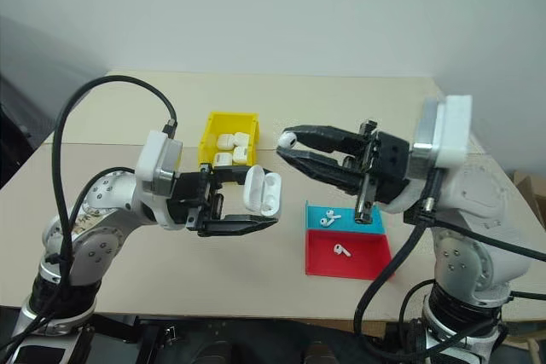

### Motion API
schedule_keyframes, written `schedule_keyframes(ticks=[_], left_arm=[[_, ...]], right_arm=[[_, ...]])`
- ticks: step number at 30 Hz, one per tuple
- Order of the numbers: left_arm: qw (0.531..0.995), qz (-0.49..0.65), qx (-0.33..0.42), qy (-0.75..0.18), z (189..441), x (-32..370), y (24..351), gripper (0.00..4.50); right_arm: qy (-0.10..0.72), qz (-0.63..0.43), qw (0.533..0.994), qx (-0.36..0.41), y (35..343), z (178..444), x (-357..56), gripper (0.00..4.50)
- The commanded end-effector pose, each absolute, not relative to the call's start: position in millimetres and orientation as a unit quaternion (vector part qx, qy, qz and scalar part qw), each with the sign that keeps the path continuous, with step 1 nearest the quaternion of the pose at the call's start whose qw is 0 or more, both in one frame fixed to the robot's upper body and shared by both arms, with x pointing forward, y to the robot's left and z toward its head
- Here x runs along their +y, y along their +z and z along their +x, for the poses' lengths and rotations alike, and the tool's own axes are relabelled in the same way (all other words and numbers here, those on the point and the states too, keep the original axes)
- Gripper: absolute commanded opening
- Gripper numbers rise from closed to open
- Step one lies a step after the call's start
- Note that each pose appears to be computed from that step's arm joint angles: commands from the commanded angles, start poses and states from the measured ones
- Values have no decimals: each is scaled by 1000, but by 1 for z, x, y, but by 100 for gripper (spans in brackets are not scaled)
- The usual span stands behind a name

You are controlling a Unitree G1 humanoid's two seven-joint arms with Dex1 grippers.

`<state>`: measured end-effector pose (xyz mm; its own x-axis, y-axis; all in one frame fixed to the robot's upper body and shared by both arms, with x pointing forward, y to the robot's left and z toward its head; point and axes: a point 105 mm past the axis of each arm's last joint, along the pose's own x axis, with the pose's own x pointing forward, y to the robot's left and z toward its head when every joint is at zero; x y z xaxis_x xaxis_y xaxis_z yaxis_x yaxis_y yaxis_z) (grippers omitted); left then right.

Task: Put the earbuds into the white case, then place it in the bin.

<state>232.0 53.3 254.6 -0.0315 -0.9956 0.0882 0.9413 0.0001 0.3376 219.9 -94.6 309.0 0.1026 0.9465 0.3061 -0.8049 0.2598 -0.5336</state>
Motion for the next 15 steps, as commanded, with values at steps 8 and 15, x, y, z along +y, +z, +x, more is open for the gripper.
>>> schedule_keyframes(ticks=[8, 15], left_arm=[[682, 100, -172, -704, 223, 52, 260, 276], [679, 101, -174, -706, 220, 54, 259, 276]], right_arm=[[632, -166, 696, -297, 289, 219, -79, 108], [627, -174, 699, -297, 285, 221, -81, 108]])
